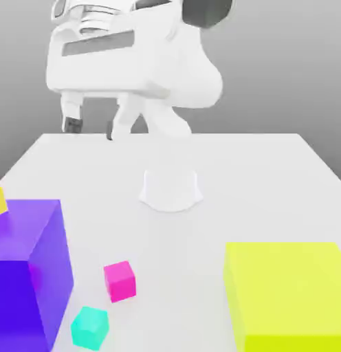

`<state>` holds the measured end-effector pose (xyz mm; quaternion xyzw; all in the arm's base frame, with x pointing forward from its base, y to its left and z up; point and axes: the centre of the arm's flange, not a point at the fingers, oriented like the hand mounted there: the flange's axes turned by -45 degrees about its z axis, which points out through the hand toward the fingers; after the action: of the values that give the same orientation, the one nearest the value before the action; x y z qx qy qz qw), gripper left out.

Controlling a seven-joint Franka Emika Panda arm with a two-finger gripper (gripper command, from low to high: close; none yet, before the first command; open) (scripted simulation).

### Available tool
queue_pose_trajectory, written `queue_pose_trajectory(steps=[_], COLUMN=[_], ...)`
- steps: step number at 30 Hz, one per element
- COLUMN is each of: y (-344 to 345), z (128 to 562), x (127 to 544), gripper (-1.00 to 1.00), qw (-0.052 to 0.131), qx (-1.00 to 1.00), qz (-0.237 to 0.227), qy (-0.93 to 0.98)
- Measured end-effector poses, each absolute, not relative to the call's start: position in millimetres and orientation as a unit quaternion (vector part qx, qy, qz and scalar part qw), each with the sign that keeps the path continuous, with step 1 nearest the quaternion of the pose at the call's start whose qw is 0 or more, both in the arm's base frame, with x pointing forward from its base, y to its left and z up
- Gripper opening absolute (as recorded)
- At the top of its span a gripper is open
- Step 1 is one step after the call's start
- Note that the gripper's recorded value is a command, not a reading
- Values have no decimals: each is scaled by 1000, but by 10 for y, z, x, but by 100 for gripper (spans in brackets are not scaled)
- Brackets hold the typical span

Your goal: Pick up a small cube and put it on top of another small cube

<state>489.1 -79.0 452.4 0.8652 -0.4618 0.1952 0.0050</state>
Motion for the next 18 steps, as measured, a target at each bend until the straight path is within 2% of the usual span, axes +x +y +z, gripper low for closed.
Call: queue_pose_trajectory(steps=[8,18], y=[-1174,-1371], z=[3408,2110], x=[4937,4694], gripper=[0,0], qw=[5,0], qx=[777,627], qz=[119,17], qy=[-619,-779])
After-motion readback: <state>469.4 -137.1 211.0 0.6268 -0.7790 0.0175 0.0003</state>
